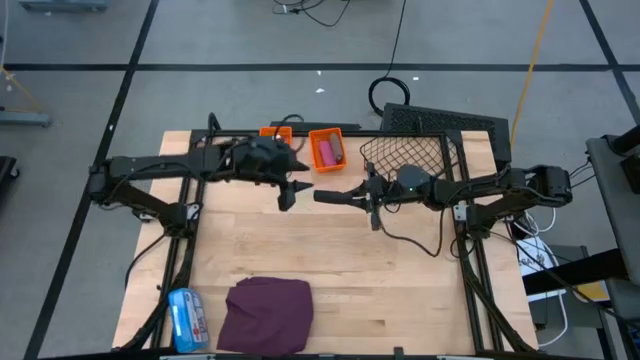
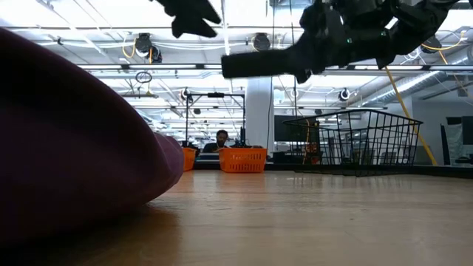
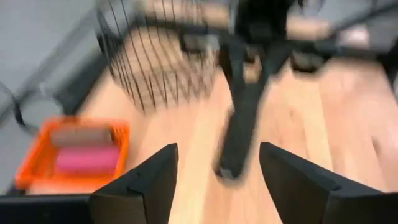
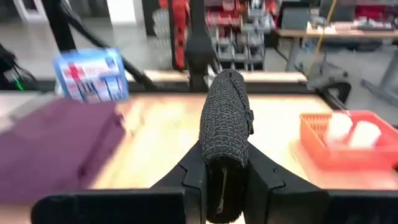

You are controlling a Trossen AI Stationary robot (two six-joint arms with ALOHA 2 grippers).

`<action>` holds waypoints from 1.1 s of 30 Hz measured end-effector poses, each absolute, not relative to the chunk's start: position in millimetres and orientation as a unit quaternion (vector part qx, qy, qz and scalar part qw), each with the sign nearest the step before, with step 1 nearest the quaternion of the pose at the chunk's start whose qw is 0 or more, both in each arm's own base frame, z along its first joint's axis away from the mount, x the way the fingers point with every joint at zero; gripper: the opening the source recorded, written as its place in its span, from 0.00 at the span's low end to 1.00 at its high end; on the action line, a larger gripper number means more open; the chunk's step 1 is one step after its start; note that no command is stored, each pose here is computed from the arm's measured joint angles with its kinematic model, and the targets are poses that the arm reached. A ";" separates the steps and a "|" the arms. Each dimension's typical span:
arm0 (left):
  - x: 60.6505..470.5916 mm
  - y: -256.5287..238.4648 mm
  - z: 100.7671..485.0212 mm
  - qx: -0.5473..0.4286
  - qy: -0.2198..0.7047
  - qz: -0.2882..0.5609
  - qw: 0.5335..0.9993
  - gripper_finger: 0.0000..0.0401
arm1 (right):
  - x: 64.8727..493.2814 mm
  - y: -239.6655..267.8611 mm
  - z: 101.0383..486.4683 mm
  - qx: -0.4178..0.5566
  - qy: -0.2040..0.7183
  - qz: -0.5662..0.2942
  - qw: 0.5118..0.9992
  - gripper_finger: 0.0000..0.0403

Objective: Pick & Place Medicine items
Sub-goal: Put the black bandage into the right orange bin

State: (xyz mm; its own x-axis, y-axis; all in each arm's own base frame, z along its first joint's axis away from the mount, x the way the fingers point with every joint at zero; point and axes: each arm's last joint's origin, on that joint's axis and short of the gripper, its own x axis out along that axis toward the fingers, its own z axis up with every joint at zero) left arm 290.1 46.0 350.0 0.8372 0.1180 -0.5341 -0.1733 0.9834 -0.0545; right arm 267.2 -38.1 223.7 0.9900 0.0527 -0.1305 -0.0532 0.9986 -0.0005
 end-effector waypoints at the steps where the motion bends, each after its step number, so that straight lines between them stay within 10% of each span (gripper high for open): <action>1: 294.1 46.6 352.8 -0.052 0.303 0.073 0.949 0.59 | 266.9 -38.2 221.7 -0.008 0.075 0.026 0.997 0.11; 24: 399.3 52.7 299.5 0.014 0.449 -0.063 0.891 0.59 | 266.8 -33.6 217.7 -0.029 0.095 0.037 0.994 0.11; 33: 399.0 57.6 299.8 0.012 0.446 -0.060 0.893 0.12 | 266.2 -34.0 216.2 -0.026 0.104 0.033 0.994 0.14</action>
State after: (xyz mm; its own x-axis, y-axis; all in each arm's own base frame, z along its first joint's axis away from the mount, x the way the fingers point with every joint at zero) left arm 399.0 57.6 299.8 0.5946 -0.0956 -0.7983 0.1171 0.9926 -0.0317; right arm 266.2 -34.0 216.2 0.9761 0.0604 -0.2086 -0.0714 0.9964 -0.0457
